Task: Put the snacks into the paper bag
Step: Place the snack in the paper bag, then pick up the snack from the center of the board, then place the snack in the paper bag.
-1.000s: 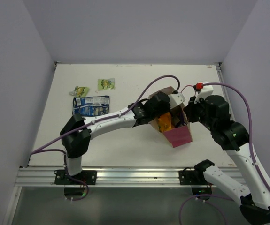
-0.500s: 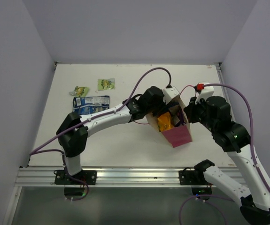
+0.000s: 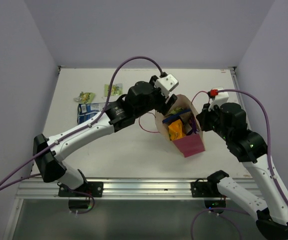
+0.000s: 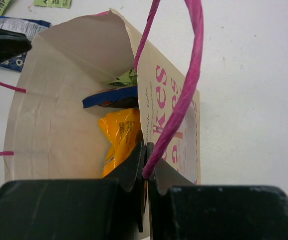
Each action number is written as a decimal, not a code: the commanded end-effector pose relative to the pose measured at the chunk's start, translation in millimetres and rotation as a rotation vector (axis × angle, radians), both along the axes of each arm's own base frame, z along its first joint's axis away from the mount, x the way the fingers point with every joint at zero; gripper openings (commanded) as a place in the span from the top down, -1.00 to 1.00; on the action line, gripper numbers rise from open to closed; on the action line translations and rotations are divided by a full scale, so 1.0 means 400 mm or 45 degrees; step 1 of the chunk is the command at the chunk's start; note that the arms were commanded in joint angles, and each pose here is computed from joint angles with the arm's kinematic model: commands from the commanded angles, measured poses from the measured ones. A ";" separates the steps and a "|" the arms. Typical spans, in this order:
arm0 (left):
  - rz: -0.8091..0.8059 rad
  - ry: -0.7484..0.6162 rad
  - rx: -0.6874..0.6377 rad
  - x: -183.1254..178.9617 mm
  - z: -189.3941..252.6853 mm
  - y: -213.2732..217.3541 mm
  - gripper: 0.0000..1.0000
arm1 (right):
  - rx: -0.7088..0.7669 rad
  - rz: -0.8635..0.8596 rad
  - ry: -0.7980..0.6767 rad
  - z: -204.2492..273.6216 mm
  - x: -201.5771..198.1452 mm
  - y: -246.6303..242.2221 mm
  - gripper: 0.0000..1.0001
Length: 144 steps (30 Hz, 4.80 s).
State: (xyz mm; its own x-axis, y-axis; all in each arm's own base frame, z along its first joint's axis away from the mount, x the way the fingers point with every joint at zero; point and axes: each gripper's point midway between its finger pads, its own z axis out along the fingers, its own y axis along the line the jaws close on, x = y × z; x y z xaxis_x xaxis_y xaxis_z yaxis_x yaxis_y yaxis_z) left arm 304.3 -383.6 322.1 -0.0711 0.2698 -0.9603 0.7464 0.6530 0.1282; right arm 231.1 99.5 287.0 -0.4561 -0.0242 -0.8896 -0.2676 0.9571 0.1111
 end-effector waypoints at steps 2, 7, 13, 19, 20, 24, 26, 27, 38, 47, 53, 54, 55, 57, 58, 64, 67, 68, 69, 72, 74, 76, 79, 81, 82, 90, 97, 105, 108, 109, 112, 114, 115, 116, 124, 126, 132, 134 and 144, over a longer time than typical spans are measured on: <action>0.110 -0.060 -0.148 0.000 0.121 0.061 -0.60 | 0.019 -0.004 -0.048 0.025 0.009 0.003 0.93; 0.256 -0.031 -0.205 0.018 0.154 0.140 -0.87 | 0.019 -0.002 -0.048 0.024 0.011 0.004 0.88; 0.435 0.130 -0.260 0.101 0.098 0.261 -0.97 | 0.025 0.005 -0.049 0.023 0.009 0.006 0.85; 0.620 0.326 -0.349 0.202 0.019 0.406 -0.99 | 0.021 0.009 -0.055 0.025 0.007 0.006 0.85; 0.657 0.357 -0.339 0.212 0.000 0.429 -0.99 | 0.021 0.007 -0.055 0.024 0.008 0.005 0.85; 0.972 0.403 -0.274 0.295 -0.085 0.602 -0.99 | 0.026 0.021 -0.056 0.023 0.006 0.010 0.85; 1.114 0.378 -0.201 0.311 -0.116 0.671 -0.98 | 0.029 0.028 -0.053 0.022 0.007 0.013 0.85; 1.165 0.368 -0.135 0.322 -0.139 0.702 -0.98 | 0.026 0.029 -0.052 0.021 0.007 0.013 0.85; 1.442 0.203 0.359 0.421 -0.254 0.867 -0.94 | 0.077 0.093 -0.040 0.020 -0.007 0.039 0.86; 1.388 0.274 0.628 0.513 -0.427 0.938 -0.83 | 0.082 0.110 -0.026 0.011 -0.006 0.047 0.87; 1.393 0.372 0.686 0.549 -0.539 0.981 -0.71 | 0.072 0.102 -0.012 0.007 -0.004 0.044 0.88; 1.388 0.382 0.717 0.552 -0.563 0.986 -0.69 | 0.068 0.103 -0.009 0.005 -0.004 0.045 0.88; 1.396 0.375 0.717 0.560 -0.563 0.990 -0.64 | 0.069 0.105 -0.009 0.006 -0.004 0.045 0.88; 1.400 0.401 0.733 0.566 -0.592 1.002 -0.61 | 0.067 0.098 -0.010 0.006 -0.003 0.043 0.88; 1.396 0.403 0.725 0.573 -0.594 1.004 -0.60 | 0.063 0.094 -0.005 0.003 -0.002 0.041 0.88; 1.372 0.423 0.728 0.589 -0.643 1.011 -0.49 | 0.060 0.090 0.008 -0.001 -0.002 0.041 0.88; 1.362 0.434 0.730 0.598 -0.668 1.007 -0.46 | 0.056 0.090 0.004 0.000 -0.001 0.041 0.88; 1.356 0.440 0.731 0.599 -0.677 1.005 -0.43 | 0.049 0.079 0.003 -0.002 0.003 0.037 0.88; 1.355 0.449 0.739 0.599 -0.694 1.005 -0.42 | 0.046 0.077 0.004 -0.003 0.003 0.037 0.88; 1.359 0.467 0.781 0.596 -0.733 1.013 -0.40 | 0.042 0.072 0.011 -0.002 0.005 0.035 0.88; 1.369 0.470 0.804 0.597 -0.744 1.020 -0.33 | 0.042 0.070 0.008 0.000 0.005 0.034 0.88; 1.376 0.476 0.826 0.595 -0.760 1.025 -0.21 | 0.041 0.068 0.008 0.000 0.006 0.034 0.88; 1.388 0.485 0.855 0.587 -0.775 1.033 -0.01 | 0.042 0.075 0.015 -0.002 0.008 0.038 0.88; 1.391 0.490 0.857 0.585 -0.779 1.034 0.09 | 0.042 0.079 0.017 -0.003 0.009 0.040 0.89; 1.388 0.495 0.860 0.581 -0.783 1.034 0.22 | 0.042 0.077 0.017 -0.004 0.010 0.040 0.89; 1.404 0.483 0.848 0.575 -0.762 1.037 0.90 | 0.046 0.085 0.017 -0.006 0.008 0.042 0.89; 1.484 0.405 0.803 0.579 -0.649 1.052 1.00 | 0.055 0.089 0.004 0.003 0.007 0.044 0.89; 1.596 0.275 0.651 0.592 -0.422 1.060 1.00 | 0.058 0.084 -0.001 0.007 0.008 0.043 0.89; 1.588 0.261 0.551 0.586 -0.349 1.045 1.00 | 0.061 0.086 -0.006 0.010 0.006 0.043 0.89; 1.584 0.256 0.522 0.583 -0.331 1.041 1.00 | 0.060 0.086 -0.005 0.009 0.006 0.043 0.89; 1.549 0.223 0.395 0.566 -0.246 1.018 1.00 | 0.061 0.091 -0.008 0.012 0.006 0.044 0.89; 1.500 0.194 0.295 0.552 -0.184 0.997 1.00 | 0.065 0.091 -0.008 0.013 0.005 0.044 0.89; 1.479 0.187 0.265 0.547 -0.166 0.989 1.00 | 0.068 0.097 -0.009 0.013 0.004 0.046 0.89; 1.439 0.171 0.219 0.537 -0.131 0.975 1.00 | 0.069 0.096 -0.009 0.012 0.003 0.046 0.89; 1.284 0.129 -0.028 0.467 0.021 0.907 1.00 | 0.074 0.087 -0.018 0.016 -0.002 0.041 0.89; 1.227 0.121 -0.081 0.445 0.057 0.884 1.00 | 0.075 0.088 -0.019 0.018 -0.003 0.040 0.89; 1.035 0.100 -0.226 0.372 0.154 0.809 1.00 | 0.081 0.086 -0.026 0.024 -0.004 0.041 0.89; 0.941 0.104 -0.285 0.343 0.183 0.776 1.00 | 0.083 0.085 -0.025 0.025 -0.003 0.041 0.89; 0.521 0.175 -0.410 0.200 0.272 0.627 1.00 | 0.077 0.071 -0.026 0.029 -0.004 0.034 0.89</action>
